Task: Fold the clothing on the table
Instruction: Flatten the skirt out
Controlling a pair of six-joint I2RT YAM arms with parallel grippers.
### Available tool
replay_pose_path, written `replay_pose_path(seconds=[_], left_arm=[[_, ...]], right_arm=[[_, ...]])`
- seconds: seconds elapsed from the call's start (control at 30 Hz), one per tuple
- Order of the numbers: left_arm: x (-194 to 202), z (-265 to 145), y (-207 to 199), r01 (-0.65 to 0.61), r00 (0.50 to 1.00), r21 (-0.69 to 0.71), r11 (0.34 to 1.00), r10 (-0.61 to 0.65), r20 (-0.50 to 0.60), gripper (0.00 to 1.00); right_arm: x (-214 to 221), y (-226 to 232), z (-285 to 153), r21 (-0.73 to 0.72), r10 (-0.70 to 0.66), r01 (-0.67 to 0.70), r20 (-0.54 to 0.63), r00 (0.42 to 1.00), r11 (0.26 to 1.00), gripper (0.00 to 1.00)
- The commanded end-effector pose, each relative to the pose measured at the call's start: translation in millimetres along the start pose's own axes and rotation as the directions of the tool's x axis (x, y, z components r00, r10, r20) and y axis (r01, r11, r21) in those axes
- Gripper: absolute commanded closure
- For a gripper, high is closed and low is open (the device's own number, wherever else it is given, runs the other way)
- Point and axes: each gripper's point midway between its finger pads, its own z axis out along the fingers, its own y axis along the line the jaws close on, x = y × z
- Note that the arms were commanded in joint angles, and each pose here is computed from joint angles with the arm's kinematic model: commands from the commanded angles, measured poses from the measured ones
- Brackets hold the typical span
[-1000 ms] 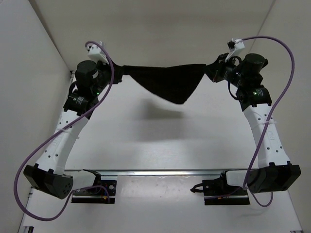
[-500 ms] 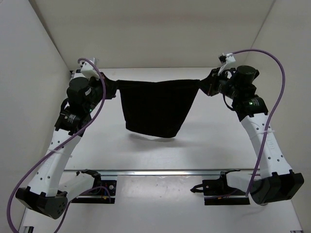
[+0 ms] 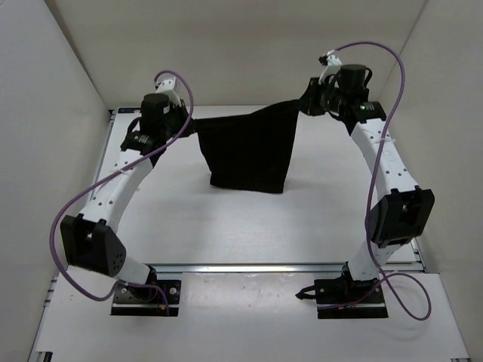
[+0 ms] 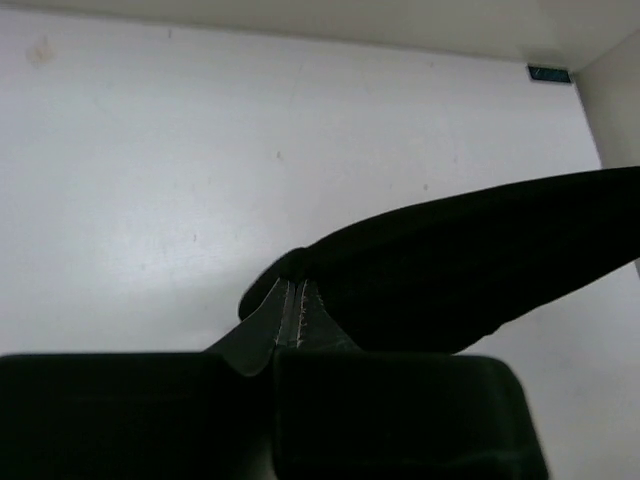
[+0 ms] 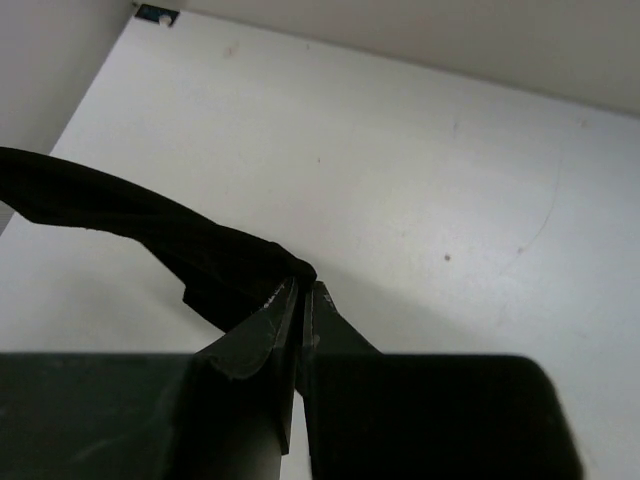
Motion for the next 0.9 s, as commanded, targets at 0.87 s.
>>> replay_pose_path(seconds=[0.87], left_arm=[[12, -78, -31, -0.016, 0.997, 0.092, 0.996, 0.008, 0.083, 1.00]], right_arm=[[48, 36, -52, 0.011, -0.057, 0.056, 0.017, 0.998, 0.998, 1.00]])
